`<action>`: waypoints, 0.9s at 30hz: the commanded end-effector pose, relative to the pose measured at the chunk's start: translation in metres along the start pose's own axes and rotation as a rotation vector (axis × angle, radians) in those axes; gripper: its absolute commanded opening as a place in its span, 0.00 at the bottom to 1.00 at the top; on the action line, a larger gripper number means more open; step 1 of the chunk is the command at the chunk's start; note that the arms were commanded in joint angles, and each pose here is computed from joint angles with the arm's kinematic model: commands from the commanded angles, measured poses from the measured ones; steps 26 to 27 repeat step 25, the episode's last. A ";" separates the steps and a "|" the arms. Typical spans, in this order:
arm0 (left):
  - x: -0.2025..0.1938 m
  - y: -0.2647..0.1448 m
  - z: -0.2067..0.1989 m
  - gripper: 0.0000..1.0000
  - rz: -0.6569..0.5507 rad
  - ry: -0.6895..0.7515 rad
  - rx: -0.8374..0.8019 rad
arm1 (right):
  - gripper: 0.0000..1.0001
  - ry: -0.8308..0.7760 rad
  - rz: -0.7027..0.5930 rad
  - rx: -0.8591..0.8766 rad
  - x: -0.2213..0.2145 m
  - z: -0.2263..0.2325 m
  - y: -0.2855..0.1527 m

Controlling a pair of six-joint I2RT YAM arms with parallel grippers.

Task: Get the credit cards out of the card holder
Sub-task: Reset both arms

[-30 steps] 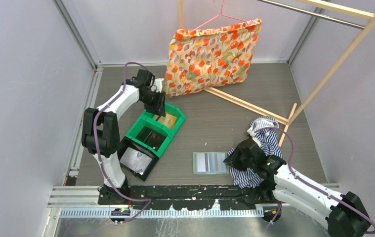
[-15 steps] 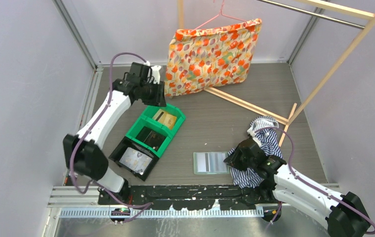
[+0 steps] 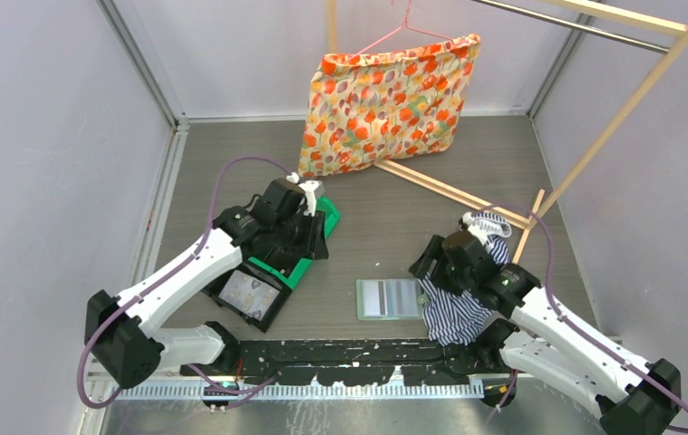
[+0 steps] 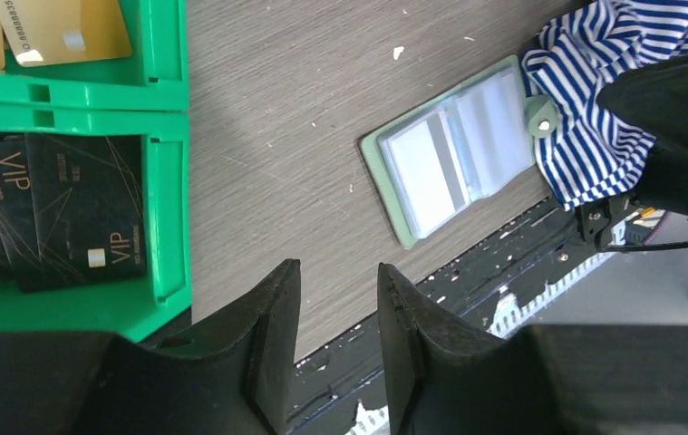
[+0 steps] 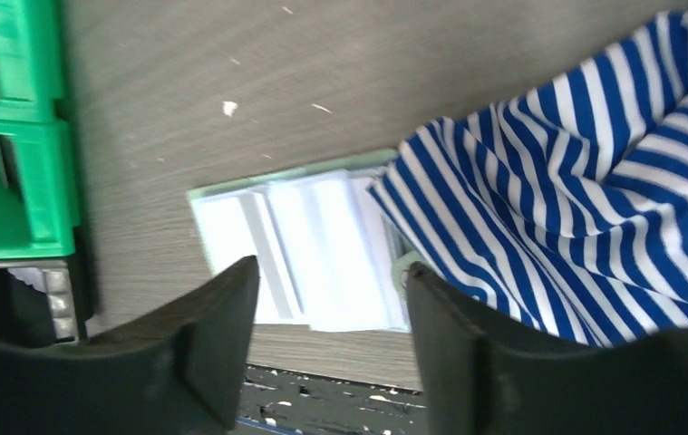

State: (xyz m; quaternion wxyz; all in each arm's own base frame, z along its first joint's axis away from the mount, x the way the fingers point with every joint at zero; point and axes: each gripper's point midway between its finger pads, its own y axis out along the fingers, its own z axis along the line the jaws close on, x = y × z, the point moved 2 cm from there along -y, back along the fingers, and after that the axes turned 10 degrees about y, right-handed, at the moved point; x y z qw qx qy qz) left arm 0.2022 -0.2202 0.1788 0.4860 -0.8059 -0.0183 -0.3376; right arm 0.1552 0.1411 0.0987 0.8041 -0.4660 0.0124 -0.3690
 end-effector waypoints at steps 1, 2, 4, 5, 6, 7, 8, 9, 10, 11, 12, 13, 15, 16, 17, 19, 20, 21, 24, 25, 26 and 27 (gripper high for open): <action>0.015 -0.024 -0.007 0.39 -0.134 -0.046 0.015 | 0.77 -0.140 -0.162 0.003 0.047 0.033 -0.034; 0.013 -0.027 -0.006 0.39 -0.132 -0.049 0.024 | 0.80 -0.172 -0.190 -0.013 0.057 0.040 -0.039; 0.011 -0.033 -0.003 0.38 -0.133 -0.060 0.046 | 0.86 -0.228 -0.260 -0.029 0.077 0.054 -0.056; 0.010 -0.036 -0.003 0.39 -0.130 -0.066 0.055 | 0.87 -0.255 -0.298 -0.047 0.088 0.060 -0.061; 0.010 -0.039 -0.004 0.39 -0.128 -0.073 0.051 | 0.88 -0.274 -0.344 -0.059 0.100 0.067 -0.070; 0.010 -0.042 -0.006 0.39 -0.119 -0.073 0.045 | 0.89 -0.288 -0.393 -0.077 0.112 0.073 -0.079; 0.013 -0.048 -0.008 0.39 -0.112 -0.073 0.043 | 0.99 -0.294 -0.456 -0.105 0.126 0.076 -0.089; 0.011 -0.055 -0.008 0.39 -0.088 -0.076 0.057 | 1.00 -0.304 -0.505 -0.123 0.138 0.081 -0.099; 0.015 -0.061 -0.008 0.39 -0.090 -0.076 0.072 | 1.00 -0.301 -0.550 -0.134 0.148 0.085 -0.108; 0.014 -0.069 -0.005 0.39 -0.070 -0.078 0.104 | 1.00 -0.299 -0.593 -0.146 0.157 0.090 -0.118; 0.016 -0.077 -0.001 0.39 -0.075 -0.082 0.141 | 1.00 -0.291 -0.629 -0.139 0.165 0.096 -0.130; 0.018 -0.084 0.004 0.39 -0.083 -0.090 0.188 | 1.00 -0.288 -0.654 -0.133 0.170 0.099 -0.137; 0.020 -0.100 0.011 0.39 -0.099 -0.102 0.249 | 1.00 -0.280 -0.692 -0.122 0.177 0.102 -0.147; 0.020 -0.107 0.014 0.39 -0.104 -0.108 0.279 | 1.00 -0.275 -0.706 -0.117 0.179 0.102 -0.151; 0.019 -0.114 0.015 0.39 -0.108 -0.117 0.291 | 1.00 -0.270 -0.716 -0.114 0.180 0.102 -0.153; 0.016 -0.127 0.019 0.39 -0.123 -0.136 0.327 | 1.00 -0.260 -0.726 -0.117 0.181 0.100 -0.155; 0.014 -0.133 0.020 0.39 -0.134 -0.143 0.338 | 1.00 -0.254 -0.729 -0.118 0.181 0.099 -0.155; 0.012 -0.138 0.022 0.39 -0.148 -0.153 0.349 | 1.00 -0.247 -0.729 -0.122 0.180 0.098 -0.154; 0.007 -0.150 0.026 0.40 -0.213 -0.182 0.364 | 1.00 -0.238 -0.717 -0.114 0.177 0.095 -0.151; 0.007 -0.153 0.028 0.40 -0.244 -0.191 0.365 | 1.00 -0.238 -0.712 -0.103 0.176 0.095 -0.151; 0.007 -0.153 0.028 0.40 -0.244 -0.191 0.365 | 1.00 -0.238 -0.712 -0.103 0.176 0.095 -0.151; 0.007 -0.153 0.028 0.40 -0.244 -0.191 0.365 | 1.00 -0.238 -0.712 -0.103 0.176 0.095 -0.151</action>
